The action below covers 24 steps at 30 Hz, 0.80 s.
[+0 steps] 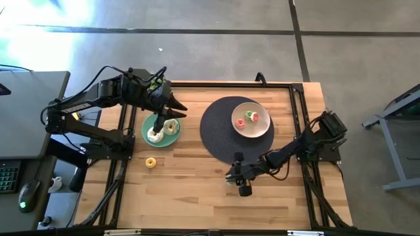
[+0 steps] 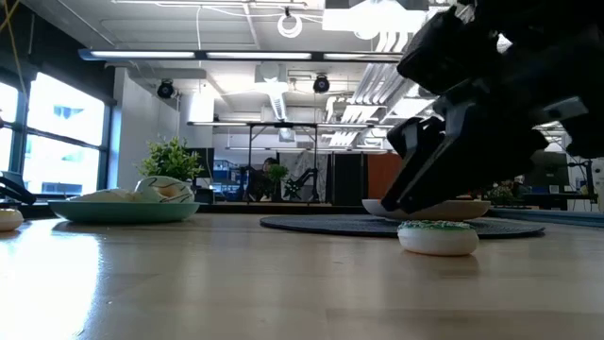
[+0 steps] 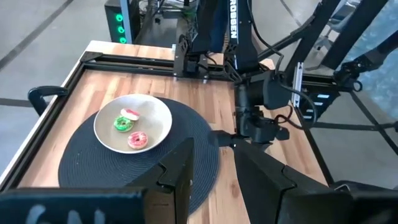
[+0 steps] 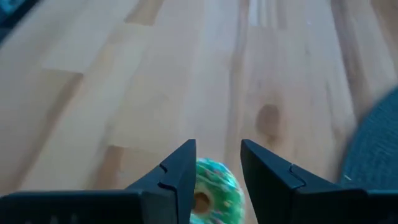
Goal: Pick & Place donuts
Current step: Put the green donut into the white plate
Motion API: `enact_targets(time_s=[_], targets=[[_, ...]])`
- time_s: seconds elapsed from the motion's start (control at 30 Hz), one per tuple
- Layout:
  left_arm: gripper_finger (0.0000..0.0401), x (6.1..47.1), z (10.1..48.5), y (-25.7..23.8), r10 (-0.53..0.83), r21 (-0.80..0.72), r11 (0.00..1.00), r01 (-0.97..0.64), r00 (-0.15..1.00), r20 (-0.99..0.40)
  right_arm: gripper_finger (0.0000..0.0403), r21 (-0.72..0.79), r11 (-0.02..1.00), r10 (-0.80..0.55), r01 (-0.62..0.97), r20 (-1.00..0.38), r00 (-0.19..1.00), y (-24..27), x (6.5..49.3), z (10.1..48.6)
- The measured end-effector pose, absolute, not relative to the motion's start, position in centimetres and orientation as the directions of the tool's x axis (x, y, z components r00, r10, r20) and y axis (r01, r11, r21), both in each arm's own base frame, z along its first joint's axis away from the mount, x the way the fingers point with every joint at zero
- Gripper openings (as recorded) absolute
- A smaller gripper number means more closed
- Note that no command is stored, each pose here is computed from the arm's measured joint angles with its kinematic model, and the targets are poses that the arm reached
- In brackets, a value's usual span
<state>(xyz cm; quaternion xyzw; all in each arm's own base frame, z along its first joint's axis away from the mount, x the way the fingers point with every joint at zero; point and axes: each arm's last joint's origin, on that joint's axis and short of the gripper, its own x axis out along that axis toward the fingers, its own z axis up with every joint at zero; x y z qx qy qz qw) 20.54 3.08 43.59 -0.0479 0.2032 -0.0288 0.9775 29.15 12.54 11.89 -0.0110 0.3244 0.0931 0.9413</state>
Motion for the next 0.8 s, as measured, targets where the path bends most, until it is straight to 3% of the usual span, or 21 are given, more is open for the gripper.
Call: enact_targets(time_s=[0.2,0.5,0.63,0.8], targets=[[0.0114,20.54,43.59,3.05,-0.087,-0.110,0.993,0.047,0.915,-0.393,0.0123,-0.001,0.989,0.107,-0.150,-0.693,0.713,12.02,28.52,11.30],[0.0114,20.54,43.59,3.05,-0.087,-0.110,0.993,0.047,0.915,-0.393,0.0120,0.073,0.989,0.143,-0.129,-0.705,0.695,12.10,28.43,11.22],[0.0114,20.54,43.59,3.05,-0.087,-0.110,0.993,0.047,0.915,-0.393,0.0090,0.167,0.984,0.165,-0.062,-0.720,0.674,11.86,28.41,11.10],[0.0114,20.54,43.59,3.05,-0.087,-0.110,0.993,0.047,0.915,-0.393,0.0020,0.277,0.961,0.209,-0.005,-0.712,0.670,11.42,28.69,11.17]])
